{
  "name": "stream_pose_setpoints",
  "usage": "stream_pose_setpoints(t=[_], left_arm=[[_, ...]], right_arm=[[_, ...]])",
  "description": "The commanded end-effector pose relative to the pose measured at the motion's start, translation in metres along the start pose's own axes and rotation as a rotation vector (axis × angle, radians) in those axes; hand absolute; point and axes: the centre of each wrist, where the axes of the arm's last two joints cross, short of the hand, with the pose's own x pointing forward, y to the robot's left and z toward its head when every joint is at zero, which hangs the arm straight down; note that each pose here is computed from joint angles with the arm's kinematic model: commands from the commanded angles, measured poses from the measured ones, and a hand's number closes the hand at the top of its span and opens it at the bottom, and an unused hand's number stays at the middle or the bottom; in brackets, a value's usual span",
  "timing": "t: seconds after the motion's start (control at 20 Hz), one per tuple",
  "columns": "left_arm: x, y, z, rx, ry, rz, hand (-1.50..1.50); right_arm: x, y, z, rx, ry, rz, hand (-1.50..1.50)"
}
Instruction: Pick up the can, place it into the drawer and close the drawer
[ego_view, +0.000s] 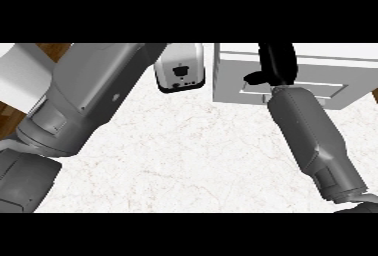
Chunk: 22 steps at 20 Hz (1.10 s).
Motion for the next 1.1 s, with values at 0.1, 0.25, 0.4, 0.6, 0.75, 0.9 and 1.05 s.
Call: stream_pose_setpoints(t=[0.1, 0.25, 0.4, 0.6, 0.75, 0.9, 1.05], left_arm=[[-0.008, 0.01, 0.005, -0.027, 0.014, -0.007, -1.5], [-0.008, 0.054, -0.003, 0.0, 0.021, -0.004, -1.5], [-0.013, 0.039, 0.003, -0.028, 0.011, 0.001, -1.5], [-0.004, 0.047, 0.007, -0.021, 0.019, -0.008, -1.5], [-0.023, 0.058, 0.01, -0.013, 0.023, -0.001, -1.5], [-0.005, 0.066, 0.01, -0.025, -0.005, 0.006, -1.5], [-0.026, 0.079, 0.017, -0.041, 0.016, -0.006, -1.5]], right_arm=[[-0.011, -0.02, -0.032, -0.063, 0.015, 0.038, -1.5], [-0.004, -0.011, -0.03, -0.045, -0.007, 0.039, -1.5], [0.009, -0.021, -0.046, -0.084, 0.016, 0.027, -1.5], [0.022, -0.029, -0.059, -0.091, 0.0, -0.018, -1.5], [0.02, -0.04, -0.067, -0.097, -0.019, -0.114, -1.5], [0.029, -0.03, -0.062, -0.125, -0.014, -0.174, -1.5], [0.017, -0.042, -0.068, -0.122, -0.015, -0.188, -1.5]])
